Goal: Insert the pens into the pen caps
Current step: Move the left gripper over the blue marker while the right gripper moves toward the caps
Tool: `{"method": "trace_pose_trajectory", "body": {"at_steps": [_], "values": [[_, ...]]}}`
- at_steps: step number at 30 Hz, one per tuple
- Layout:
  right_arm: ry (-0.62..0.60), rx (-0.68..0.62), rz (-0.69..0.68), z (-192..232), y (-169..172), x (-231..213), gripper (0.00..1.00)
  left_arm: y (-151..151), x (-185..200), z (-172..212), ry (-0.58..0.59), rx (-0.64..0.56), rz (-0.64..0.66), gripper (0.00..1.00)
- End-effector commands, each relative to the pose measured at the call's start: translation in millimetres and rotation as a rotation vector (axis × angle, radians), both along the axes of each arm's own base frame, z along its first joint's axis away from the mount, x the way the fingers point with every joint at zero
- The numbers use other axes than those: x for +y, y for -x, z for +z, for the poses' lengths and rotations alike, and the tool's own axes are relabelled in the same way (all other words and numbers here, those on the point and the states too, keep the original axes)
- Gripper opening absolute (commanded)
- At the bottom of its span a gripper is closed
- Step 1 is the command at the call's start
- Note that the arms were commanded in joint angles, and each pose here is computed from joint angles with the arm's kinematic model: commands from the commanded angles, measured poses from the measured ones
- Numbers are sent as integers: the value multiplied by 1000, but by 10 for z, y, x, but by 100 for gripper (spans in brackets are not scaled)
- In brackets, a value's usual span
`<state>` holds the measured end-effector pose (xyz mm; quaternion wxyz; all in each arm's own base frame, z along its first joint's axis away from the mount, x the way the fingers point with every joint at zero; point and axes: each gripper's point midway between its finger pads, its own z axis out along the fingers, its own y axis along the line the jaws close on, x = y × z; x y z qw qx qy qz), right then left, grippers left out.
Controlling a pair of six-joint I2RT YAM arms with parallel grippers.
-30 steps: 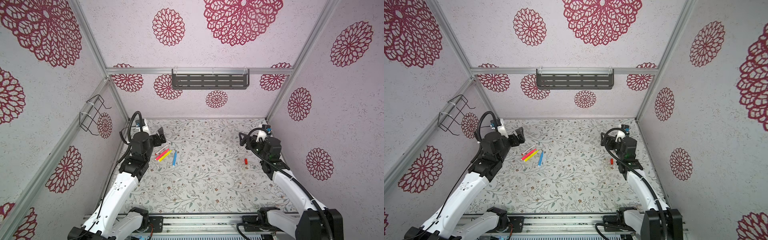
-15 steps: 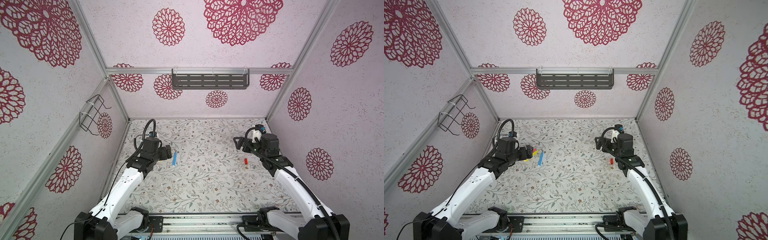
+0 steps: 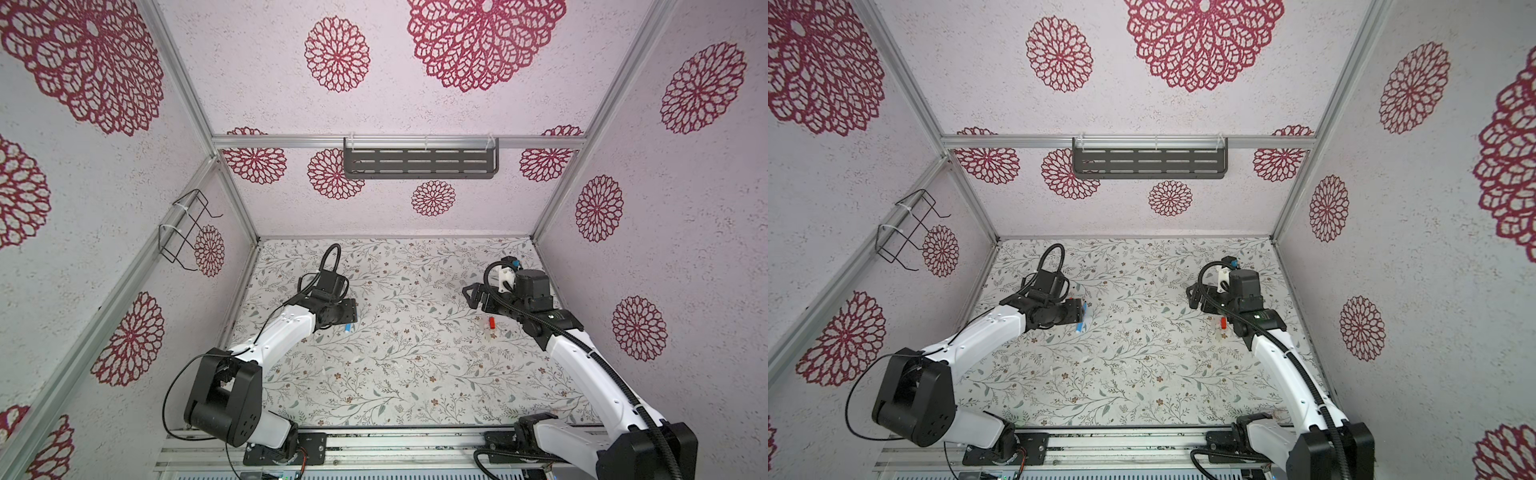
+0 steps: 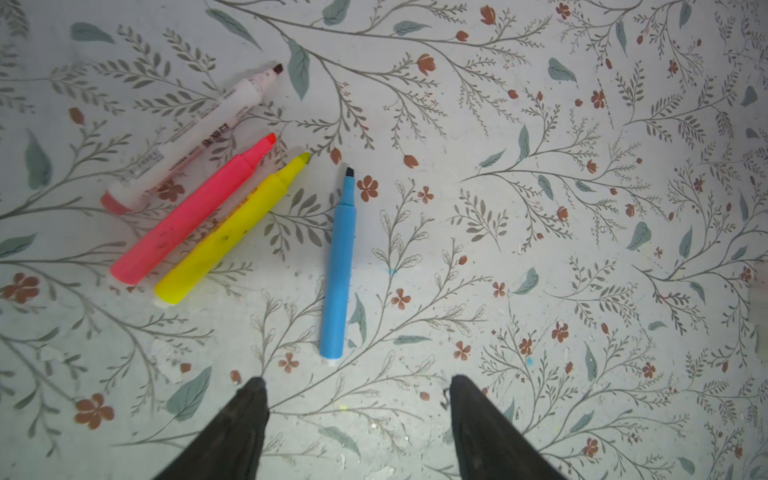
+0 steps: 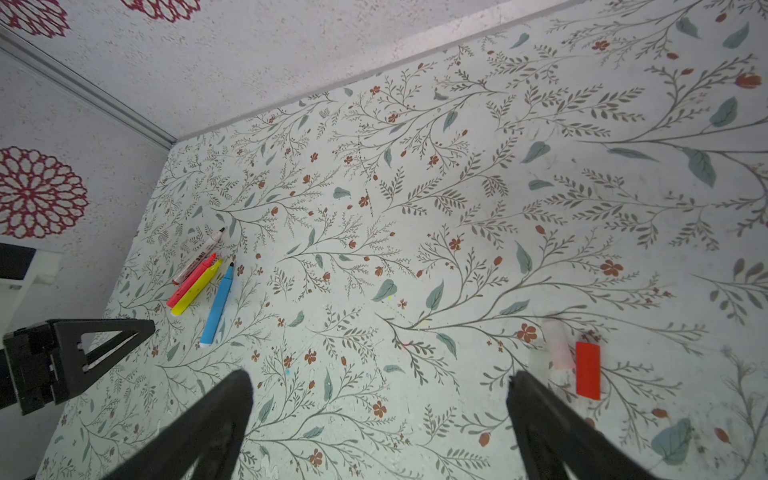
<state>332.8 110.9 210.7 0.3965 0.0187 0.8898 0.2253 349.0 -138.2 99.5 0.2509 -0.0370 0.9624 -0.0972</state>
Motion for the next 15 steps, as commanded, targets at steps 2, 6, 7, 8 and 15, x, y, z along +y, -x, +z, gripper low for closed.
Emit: {"method": "trace_pose_trajectory", "body": {"at_steps": [2,6,7,8,15], "values": [[33,-17,4,95,-8,-12,99,-93,-40,-81,-36,30,25,67],[56,-4,-7,70,3,-50,99,-147,-41,-190,-78,65,35,65],[60,-1,-10,70,8,-57,99,-162,-40,-211,-85,71,37,64],[64,4,-10,60,15,-62,99,-172,-42,-238,-92,79,39,64],[79,28,-12,-10,20,-76,99,-205,-29,-431,-127,126,57,60]]}}
